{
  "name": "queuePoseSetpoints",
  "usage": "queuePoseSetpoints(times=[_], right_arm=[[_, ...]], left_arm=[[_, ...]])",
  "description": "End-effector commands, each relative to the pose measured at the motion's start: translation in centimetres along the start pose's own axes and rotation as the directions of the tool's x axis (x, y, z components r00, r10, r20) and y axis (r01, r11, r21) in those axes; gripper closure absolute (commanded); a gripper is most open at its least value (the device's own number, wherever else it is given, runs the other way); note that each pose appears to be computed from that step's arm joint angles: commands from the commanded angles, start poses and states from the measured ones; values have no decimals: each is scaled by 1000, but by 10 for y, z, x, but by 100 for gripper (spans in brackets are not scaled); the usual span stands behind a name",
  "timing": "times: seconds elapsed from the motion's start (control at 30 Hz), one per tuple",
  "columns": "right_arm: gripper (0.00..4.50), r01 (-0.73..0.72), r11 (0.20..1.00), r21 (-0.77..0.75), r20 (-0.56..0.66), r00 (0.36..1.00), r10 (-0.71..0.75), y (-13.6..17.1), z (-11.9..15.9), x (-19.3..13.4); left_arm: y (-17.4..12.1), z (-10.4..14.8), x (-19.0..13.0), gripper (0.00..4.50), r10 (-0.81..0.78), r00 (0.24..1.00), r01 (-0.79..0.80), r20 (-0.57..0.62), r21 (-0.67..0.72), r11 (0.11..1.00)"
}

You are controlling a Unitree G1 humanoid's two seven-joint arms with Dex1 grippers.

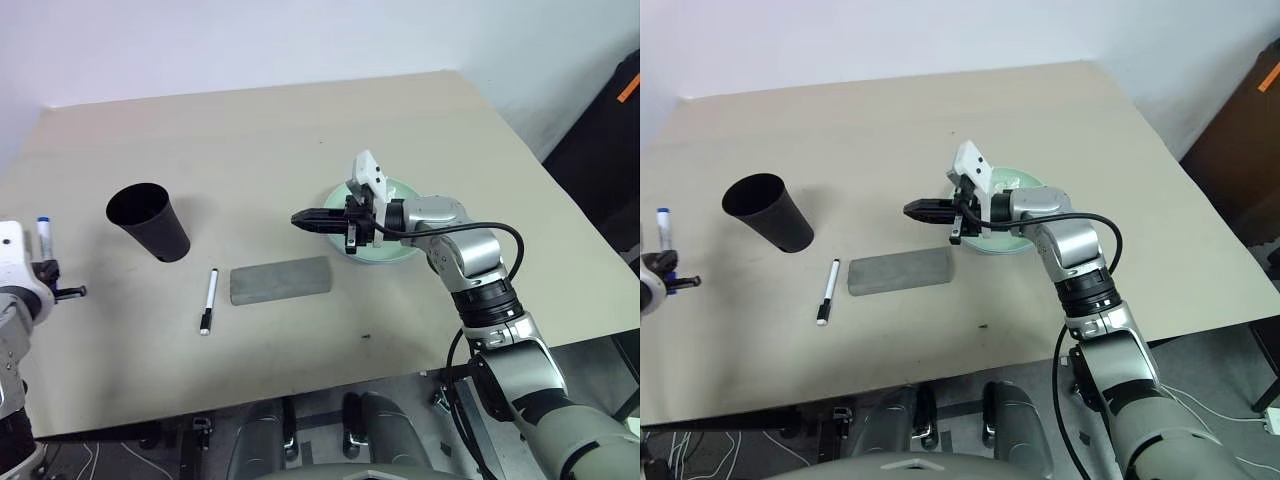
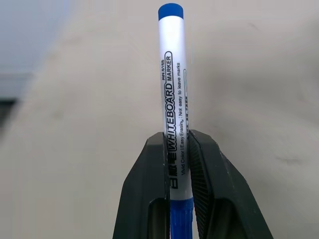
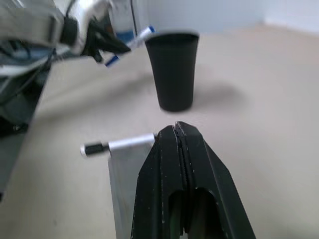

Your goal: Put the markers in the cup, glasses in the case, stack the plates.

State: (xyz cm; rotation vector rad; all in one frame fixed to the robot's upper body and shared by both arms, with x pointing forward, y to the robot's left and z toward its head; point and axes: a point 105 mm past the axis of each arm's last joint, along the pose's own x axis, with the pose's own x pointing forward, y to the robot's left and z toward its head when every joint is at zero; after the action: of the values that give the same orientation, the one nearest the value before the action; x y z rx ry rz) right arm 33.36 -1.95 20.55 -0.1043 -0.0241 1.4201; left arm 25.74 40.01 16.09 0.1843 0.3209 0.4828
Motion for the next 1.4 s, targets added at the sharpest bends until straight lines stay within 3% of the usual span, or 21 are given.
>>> queuePoseSetpoints(times=[0.03, 0.17, 0.43, 0.6, 0.87, 1.07, 1.4], right_arm=[[410, -27, 999, -17, 65, 998, 28, 6, 17, -3], [288, -42, 998, -41, 70, 997, 45, 11, 18, -6], [6, -105, 989, -103, 62, 992, 112, 27, 19, -11], [2, -69, 991, -115, 67, 995, 77, 23, 20, -10], [2, 5, 993, -119, 78, 997, 4, 12, 17, -8], [2, 30, 992, -125, 72, 997, -21, 10, 15, -9], [2, 82, 986, -142, 24, 997, -80, 7, 6, -15]], left_arm=[[30, 33, -1, 425, 95, 972, -100, 216, 15, 995], [32, 58, 0, 425, 94, 921, -88, 379, -33, 996], [-14, 98, -13, 425, -187, 730, 264, 657, -19, 964], [-25, 120, -30, 425, -271, 588, 402, 762, 16, 916], [-47, 135, -41, 425, -377, 427, 549, 821, 95, 830], [-75, 128, -33, 425, -460, 381, 646, 802, 126, 753], [-100, 110, -5, 425, -514, 397, 702, 760, 110, 704]])
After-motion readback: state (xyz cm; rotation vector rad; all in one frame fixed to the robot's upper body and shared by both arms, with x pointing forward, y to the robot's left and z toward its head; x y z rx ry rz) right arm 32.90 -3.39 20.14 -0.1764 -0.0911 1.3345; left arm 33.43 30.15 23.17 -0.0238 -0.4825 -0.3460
